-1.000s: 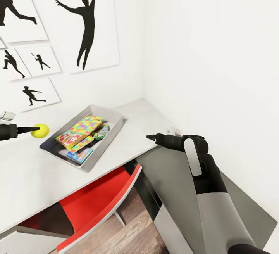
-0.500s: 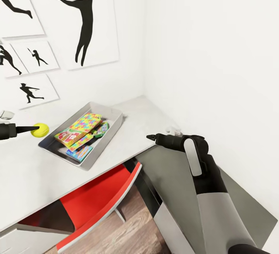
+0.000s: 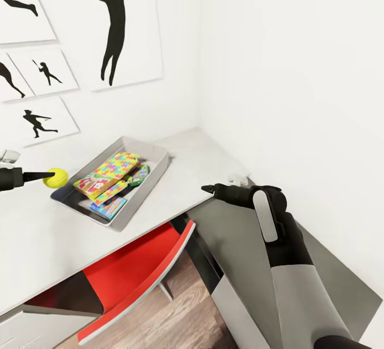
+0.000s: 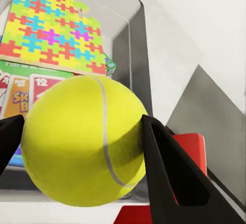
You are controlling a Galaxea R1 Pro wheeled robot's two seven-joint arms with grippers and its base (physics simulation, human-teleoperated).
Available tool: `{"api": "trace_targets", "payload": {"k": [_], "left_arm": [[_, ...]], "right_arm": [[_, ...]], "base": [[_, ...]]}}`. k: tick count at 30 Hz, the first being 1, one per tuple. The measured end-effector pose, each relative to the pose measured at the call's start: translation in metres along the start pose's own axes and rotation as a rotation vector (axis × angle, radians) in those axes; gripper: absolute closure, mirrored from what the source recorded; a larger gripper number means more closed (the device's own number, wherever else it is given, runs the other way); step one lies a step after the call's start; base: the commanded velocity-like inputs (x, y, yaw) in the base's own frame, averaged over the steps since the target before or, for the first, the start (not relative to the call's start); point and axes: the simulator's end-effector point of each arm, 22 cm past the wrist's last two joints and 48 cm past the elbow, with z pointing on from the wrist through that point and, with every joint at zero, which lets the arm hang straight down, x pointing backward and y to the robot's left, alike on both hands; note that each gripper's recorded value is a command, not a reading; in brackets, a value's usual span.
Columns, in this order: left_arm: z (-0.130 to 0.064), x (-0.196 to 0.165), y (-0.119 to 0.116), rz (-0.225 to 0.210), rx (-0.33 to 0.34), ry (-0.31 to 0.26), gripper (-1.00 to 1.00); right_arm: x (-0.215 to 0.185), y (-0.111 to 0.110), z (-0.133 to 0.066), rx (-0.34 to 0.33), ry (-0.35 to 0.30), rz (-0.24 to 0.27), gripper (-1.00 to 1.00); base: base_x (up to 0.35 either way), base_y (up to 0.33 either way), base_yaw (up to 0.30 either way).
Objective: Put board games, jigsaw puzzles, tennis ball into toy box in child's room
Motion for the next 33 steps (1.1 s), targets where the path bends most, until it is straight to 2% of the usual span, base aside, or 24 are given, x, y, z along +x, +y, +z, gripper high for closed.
{"api": "trace_targets", "payload": {"k": [4, 10, 27, 33], "left_arm": [[0.002, 0.000, -0.002, -0.036, 0.007, 0.004, 1.00], [0.006, 0.002, -0.001, -0.056, 0.010, 0.011, 1.00], [0.019, 0.012, 0.009, -0.083, 0.001, 0.034, 1.00], [0.019, 0.007, 0.001, -0.060, 0.016, 0.033, 1.00]], "right_arm": [[0.002, -0.002, 0.003, 0.002, 0.005, 0.004, -1.00], [0.006, -0.006, 0.006, 0.004, 0.013, 0.008, -1.00], [0.017, -0.017, 0.017, 0.011, 0.037, 0.024, -1.00], [0.021, -0.021, 0.021, 0.014, 0.046, 0.030, -1.00]], "base": [[0.000, 0.000, 0.000], [0.000, 0.000, 0.000], [0.000, 0.000, 0.000], [0.000, 0.000, 0.000]]}}
